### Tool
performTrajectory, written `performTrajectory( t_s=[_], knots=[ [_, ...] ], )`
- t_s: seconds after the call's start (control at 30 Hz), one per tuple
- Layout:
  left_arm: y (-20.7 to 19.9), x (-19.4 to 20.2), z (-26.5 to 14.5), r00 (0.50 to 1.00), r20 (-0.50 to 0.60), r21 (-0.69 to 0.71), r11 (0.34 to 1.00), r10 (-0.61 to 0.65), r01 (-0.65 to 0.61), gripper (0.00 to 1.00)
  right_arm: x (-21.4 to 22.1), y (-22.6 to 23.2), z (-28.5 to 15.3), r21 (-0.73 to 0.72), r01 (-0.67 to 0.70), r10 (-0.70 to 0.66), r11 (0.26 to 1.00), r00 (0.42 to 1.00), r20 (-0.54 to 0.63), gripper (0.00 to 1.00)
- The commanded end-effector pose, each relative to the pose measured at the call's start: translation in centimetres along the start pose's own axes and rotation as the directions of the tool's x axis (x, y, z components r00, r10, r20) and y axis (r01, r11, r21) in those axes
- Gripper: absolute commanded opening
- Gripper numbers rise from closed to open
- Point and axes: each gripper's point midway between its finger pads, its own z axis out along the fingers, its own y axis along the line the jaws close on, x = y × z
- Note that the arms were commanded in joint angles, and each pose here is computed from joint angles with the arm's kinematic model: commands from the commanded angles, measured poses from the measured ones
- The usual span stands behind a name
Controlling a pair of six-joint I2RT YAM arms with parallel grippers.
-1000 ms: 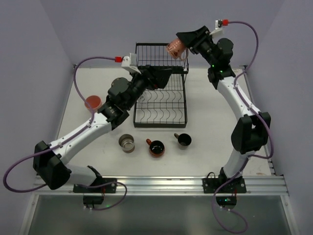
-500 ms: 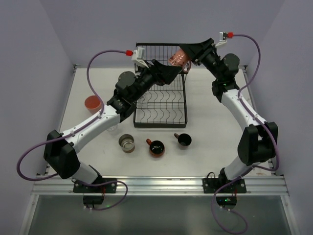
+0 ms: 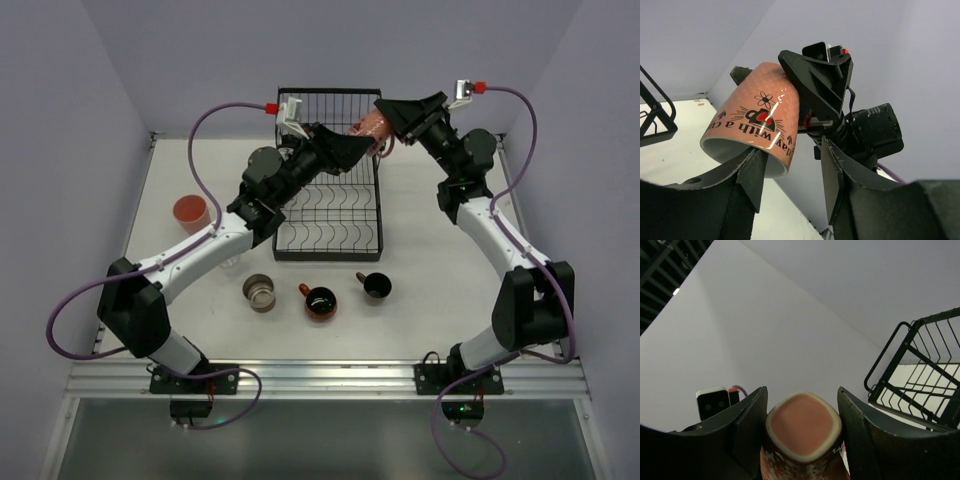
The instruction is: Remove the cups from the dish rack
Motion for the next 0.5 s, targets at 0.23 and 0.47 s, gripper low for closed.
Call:
performTrajectory(
  t_s=[0.23, 0.47],
  knots=[
    [-3.4, -3.1, 0.2, 0.995, 0.098, 0.123, 0.992, 0.017, -0.029, 0.14, 0.0, 6.1, -1.7, -0.172, 0.012, -0.01, 0.985, 1.0, 0.012, 0.12],
    [-4.9, -4.2, -2.1, 0.991, 0.071, 0.093, 0.988, 0.117, -0.123, 0.0, 2.1, 6.1, -4.5, -0.145, 0.037, -0.041, 0.989, 0.999, -0.025, 0.66]
  ],
)
